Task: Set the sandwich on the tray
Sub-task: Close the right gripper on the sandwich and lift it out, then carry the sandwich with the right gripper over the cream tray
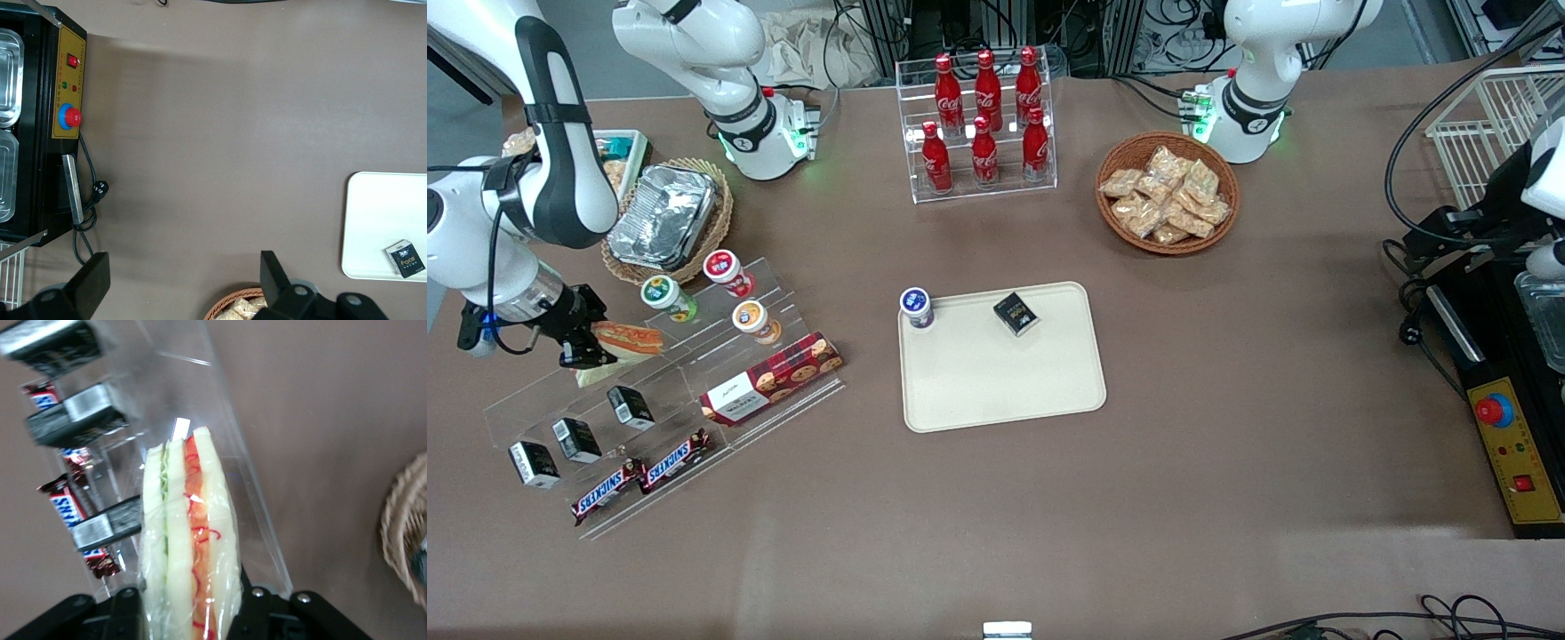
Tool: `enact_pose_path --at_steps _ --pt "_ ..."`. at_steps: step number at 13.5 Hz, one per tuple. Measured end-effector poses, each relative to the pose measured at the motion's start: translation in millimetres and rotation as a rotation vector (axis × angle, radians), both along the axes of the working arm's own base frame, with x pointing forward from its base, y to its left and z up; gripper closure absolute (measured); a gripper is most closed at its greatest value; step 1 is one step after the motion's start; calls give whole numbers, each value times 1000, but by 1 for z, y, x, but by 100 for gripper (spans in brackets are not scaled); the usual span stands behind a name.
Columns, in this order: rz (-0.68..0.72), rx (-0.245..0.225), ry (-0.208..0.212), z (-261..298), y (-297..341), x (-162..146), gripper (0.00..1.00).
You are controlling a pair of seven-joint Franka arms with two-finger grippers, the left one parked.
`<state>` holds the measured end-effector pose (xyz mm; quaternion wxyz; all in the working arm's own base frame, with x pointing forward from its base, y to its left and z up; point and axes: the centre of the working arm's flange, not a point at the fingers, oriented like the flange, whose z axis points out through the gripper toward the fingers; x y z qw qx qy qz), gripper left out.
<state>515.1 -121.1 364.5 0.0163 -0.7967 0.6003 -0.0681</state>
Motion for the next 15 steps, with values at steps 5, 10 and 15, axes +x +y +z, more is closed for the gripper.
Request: enact_pose_path --at_steps 5,10,15 --pt "335 -99 -103 46 -4 22 66" --pt "670 -163 -94 102 23 46 66" --pt "958 -143 -6 142 107 57 66"
